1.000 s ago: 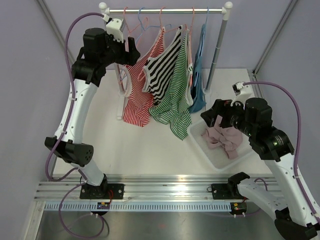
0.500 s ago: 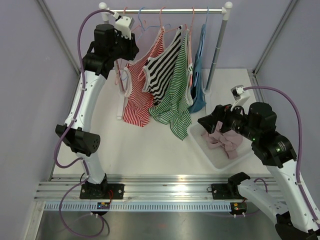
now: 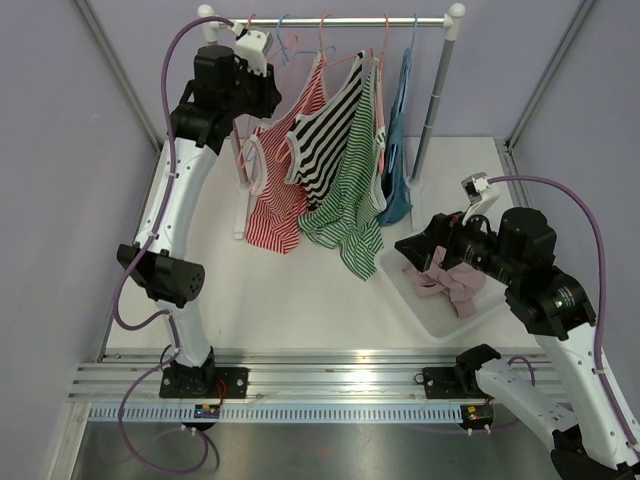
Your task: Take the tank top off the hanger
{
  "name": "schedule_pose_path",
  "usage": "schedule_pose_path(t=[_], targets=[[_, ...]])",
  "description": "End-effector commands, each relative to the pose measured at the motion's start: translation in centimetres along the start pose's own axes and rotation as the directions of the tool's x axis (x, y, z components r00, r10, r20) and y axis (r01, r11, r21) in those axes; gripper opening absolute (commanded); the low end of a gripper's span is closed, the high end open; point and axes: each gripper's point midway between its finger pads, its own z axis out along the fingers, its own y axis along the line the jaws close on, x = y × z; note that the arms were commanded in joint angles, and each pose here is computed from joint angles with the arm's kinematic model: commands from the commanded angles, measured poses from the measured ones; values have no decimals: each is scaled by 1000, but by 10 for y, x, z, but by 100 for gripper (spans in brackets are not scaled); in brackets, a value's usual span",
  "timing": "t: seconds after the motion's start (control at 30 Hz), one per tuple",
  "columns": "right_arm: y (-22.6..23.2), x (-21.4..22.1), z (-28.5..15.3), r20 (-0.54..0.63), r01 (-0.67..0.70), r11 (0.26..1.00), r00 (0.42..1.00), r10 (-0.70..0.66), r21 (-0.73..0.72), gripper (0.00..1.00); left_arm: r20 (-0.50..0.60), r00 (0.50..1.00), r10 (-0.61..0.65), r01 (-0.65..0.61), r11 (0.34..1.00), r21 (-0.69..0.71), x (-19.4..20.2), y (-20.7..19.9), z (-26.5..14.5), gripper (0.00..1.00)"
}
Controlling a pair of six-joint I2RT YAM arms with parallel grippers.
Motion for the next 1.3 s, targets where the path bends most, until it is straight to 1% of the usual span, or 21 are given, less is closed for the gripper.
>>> schedule_pose_path(t=[0.0, 0.03, 0.13, 0.2, 0.27, 0.33, 0.43, 0.53, 0.6, 0.77, 0.8, 0.93, 0.97, 1.0, 1.03, 1.1, 1.13, 1.2, 1.23, 1.27], targets=[[10, -16, -6, 61, 33, 999, 998, -31, -36, 92, 47, 999, 17, -16, 1000, -12, -16, 2, 2, 24], [10, -16, -7, 63, 35, 999, 997, -33, -35, 92, 52, 999, 17, -16, 1000, -11, -18, 1, 1, 18], [11, -17, -8, 68, 38, 999, 997, -35, -38, 92, 44, 999, 16, -15, 1000, -12, -16, 0, 3, 19], [12, -18, -9, 73, 35, 998, 997, -32, -43, 92, 41, 999, 15, -15, 1000, -14, -15, 0, 3, 17], [13, -18, -10, 75, 36, 998, 997, -32, -49, 92, 45, 999, 14, -13, 1000, -9, -18, -2, 1, 12], [15, -19, -11, 83, 39, 998, 996, -35, -51, 92, 56, 998, 10, -10, 1000, -11, -23, -4, -3, 0], [17, -21, -13, 91, 41, 997, 995, -35, -64, 92, 89, 996, 11, -10, 1000, -18, -36, -12, -12, 0], [20, -24, -14, 97, 42, 997, 995, -35, -71, 92, 160, 987, 30, -23, 999, -43, -62, -21, -32, 0], [21, -23, -14, 96, 39, 996, 995, -31, -79, 92, 211, 977, 32, -16, 997, -73, -81, -19, -48, 0], [25, -26, -19, 109, 46, 995, 993, -36, -88, 93, 234, 972, 29, 1, 992, -126, -92, -14, -70, 0], [25, -27, -19, 109, 46, 995, 993, -36, -88, 93, 249, 968, 33, 0, 992, -129, -98, -15, -81, 0], [27, -31, -20, 116, 50, 994, 992, -39, -94, 93, 250, 968, 31, 4, 990, -138, -98, -16, -103, 0], [28, -32, -19, 117, 48, 994, 992, -37, -96, 95, 236, 971, 29, 10, 986, -164, -95, -13, -108, 0], [29, -32, -19, 119, 48, 994, 992, -36, -98, 97, 251, 968, -3, 44, 986, -160, -98, -14, -120, 0], [29, -33, -19, 121, 47, 994, 992, -35, -101, 100, 228, 974, -11, 49, 985, -163, -91, -15, -123, 0], [30, -34, -17, 122, 44, 993, 992, -31, -110, 100, 229, 973, -31, 71, 983, -169, -90, -15, -137, 0], [30, -34, -16, 120, 39, 993, 992, -26, -111, 100, 234, 971, -38, 79, 983, -168, -90, -18, -155, 0], [29, -37, -13, 132, -2, 994, 991, 17, -107, 100, 208, 976, -69, 107, 979, -175, -79, -19, -166, 0], [22, -34, -8, 133, -58, 995, 989, 68, -77, 99, 214, 974, -77, 116, 978, -174, -78, -22, -189, 0], [24, -42, -7, 182, -41, 995, 982, 57, -93, 99, 169, 981, -96, 127, 975, -182, -60, -22, -188, 0]])
